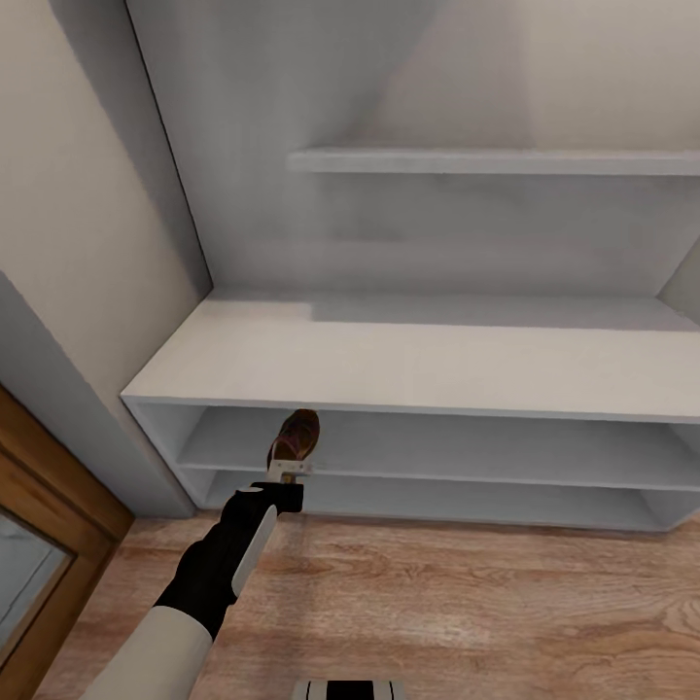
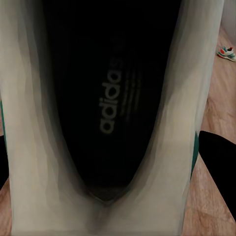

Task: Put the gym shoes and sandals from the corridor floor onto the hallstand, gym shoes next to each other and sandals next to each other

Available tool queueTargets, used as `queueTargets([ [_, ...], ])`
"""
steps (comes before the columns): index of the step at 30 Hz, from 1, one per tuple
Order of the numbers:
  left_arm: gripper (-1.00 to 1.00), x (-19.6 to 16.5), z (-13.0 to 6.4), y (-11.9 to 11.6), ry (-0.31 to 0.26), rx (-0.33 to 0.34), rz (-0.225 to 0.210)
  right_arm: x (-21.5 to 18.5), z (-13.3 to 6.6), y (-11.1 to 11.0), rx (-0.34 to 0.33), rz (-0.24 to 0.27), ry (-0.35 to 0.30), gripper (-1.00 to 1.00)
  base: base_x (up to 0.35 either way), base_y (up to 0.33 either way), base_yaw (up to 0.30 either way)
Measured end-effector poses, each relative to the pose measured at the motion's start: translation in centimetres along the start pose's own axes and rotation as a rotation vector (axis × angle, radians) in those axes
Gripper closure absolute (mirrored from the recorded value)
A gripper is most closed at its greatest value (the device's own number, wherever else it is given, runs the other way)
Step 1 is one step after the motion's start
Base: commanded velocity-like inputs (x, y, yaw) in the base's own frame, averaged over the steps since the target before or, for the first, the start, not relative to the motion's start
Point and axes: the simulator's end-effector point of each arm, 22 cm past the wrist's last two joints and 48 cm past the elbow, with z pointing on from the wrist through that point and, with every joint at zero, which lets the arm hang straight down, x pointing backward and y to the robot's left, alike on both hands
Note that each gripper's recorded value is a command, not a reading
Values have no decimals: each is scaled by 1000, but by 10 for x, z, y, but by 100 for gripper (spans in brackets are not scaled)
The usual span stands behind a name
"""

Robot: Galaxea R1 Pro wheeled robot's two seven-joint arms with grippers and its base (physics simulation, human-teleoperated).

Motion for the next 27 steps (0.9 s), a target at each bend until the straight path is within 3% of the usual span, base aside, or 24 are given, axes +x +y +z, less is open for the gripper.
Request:
queueTargets([
  [6,100,0,0,0,0,0,0,0,0,0,0,0,0,100,34,0,0],
  [20,100,0,0,0,1,0,0,0,0,0,0,1,0,100,301,0,0],
  [27,100,1,0,0,1,0,0,0,0,0,0,0,0,100,108,0,0],
])
